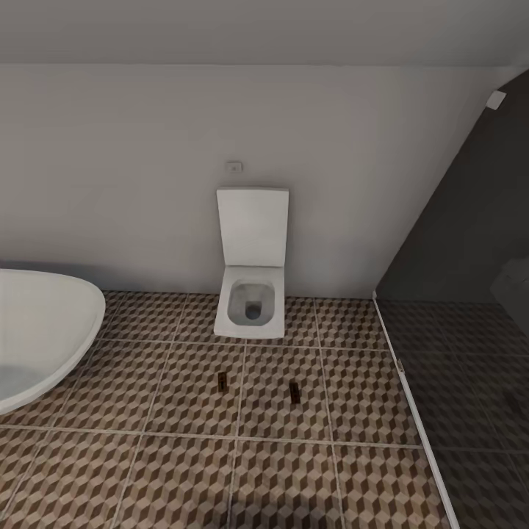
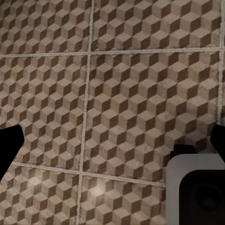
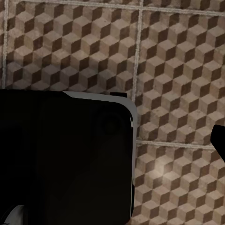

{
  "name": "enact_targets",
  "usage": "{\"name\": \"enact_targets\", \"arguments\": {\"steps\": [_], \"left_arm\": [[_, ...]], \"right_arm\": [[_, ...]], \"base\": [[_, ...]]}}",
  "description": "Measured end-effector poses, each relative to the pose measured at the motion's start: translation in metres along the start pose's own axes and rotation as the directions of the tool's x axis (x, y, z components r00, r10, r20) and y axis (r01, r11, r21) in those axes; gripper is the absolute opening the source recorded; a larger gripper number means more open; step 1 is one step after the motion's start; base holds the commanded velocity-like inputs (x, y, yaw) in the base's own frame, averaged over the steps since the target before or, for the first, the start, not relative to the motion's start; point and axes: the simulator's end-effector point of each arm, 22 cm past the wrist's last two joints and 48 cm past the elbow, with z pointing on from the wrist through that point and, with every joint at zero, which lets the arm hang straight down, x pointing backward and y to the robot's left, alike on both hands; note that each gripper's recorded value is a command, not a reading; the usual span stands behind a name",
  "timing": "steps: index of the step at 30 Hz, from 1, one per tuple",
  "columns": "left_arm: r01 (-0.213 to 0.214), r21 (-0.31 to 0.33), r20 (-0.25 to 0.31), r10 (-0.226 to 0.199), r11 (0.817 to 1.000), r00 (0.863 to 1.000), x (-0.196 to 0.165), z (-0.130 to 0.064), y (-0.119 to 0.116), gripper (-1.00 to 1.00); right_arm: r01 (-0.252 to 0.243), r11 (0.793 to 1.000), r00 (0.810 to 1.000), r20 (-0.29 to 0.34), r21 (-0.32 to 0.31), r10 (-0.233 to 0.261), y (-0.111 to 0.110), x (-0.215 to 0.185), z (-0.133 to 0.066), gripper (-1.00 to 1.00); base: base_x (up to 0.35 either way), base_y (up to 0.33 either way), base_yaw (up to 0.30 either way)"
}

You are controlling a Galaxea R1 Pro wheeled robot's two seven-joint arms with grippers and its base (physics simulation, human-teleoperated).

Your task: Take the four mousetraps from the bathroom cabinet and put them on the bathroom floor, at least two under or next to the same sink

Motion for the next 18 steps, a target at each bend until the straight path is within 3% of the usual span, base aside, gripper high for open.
{"name": "enact_targets", "arguments": {"steps": [18], "left_arm": [[0.0,0.0,0.0,0.0,1.0,1.0,0.0,0.0,0.0001,1.0]], "right_arm": [[0.0,1.0,1.0,0.0,0.0,0.0,0.0,-0.0001,0.0,1.0]], "base": [[0.0,0.0,0.0]]}}
